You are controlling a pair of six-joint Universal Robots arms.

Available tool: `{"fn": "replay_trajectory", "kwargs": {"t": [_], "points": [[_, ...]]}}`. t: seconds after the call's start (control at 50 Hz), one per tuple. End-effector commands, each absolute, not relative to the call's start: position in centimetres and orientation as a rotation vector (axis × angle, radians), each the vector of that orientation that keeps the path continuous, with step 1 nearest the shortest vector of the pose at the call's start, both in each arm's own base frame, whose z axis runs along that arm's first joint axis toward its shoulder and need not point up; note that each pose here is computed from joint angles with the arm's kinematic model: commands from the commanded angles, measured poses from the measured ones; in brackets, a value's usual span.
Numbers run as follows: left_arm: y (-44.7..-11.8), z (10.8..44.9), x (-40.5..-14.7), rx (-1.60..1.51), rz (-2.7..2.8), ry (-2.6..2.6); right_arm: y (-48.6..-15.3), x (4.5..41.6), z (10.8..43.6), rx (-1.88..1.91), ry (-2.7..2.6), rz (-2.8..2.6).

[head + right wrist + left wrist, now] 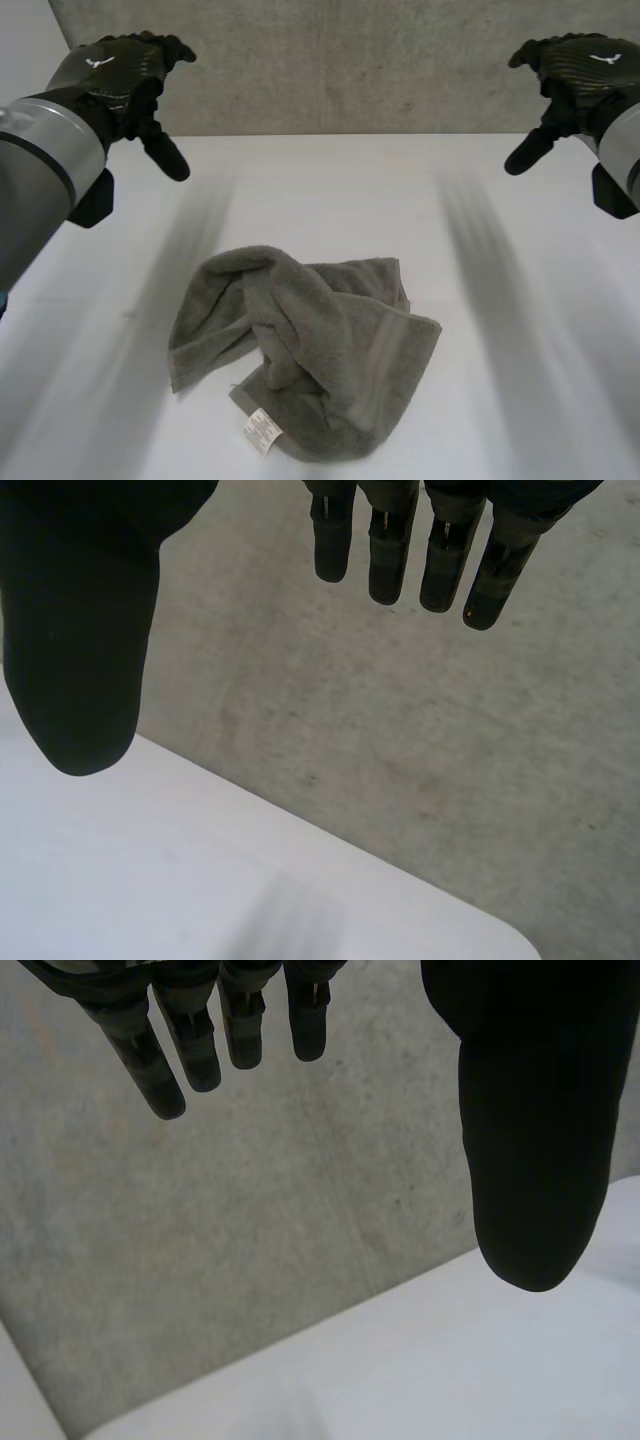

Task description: Fold the laundry

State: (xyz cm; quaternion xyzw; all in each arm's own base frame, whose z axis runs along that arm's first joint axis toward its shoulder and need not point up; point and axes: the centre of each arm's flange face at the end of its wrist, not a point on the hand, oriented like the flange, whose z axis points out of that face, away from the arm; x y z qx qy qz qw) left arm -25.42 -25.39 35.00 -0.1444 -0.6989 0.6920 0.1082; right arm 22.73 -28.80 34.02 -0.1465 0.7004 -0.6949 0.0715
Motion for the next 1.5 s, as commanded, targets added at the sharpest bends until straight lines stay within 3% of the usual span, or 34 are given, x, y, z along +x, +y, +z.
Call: {"fn": "replay_trajectory", "kwargs": {"t": [0.02,0.32,0.46,0.54,0.72,0.82,1.04,1.5], "points": [[-25.8,35.0,-24.2,-0.385,1.989,-2.145,-29.5,21.3,34.2,-0.353,2.164,-2.139],[-26.1,34.5,-23.8,-0.339,1.957,-2.159,-29.3,22.1,33.6,-0.461,2.132,-2.113],[-26.8,33.3,-23.1,-0.35,1.932,-2.219,-28.5,23.7,28.1,-1.071,2.219,-1.89],[-29.6,29.4,-21.2,-0.294,1.837,-2.376,-27.2,23.5,25.1,-1.266,2.343,-1.659],[-31.6,20.3,-21.0,-0.362,1.529,-2.579,-26.3,25.5,19.5,-0.896,2.413,-1.336],[-32.1,17.7,-21.2,-0.387,1.506,-2.591,-26.1,26.3,17.1,-0.811,2.393,-1.317],[-33.5,15.6,-21.6,-0.387,1.597,-2.53,-25.3,28.7,13.7,-0.779,2.317,-1.319],[-34.1,13.7,-22.6,-0.444,1.572,-2.515,-25.3,30.4,12.9,-0.781,2.256,-1.326]]}}
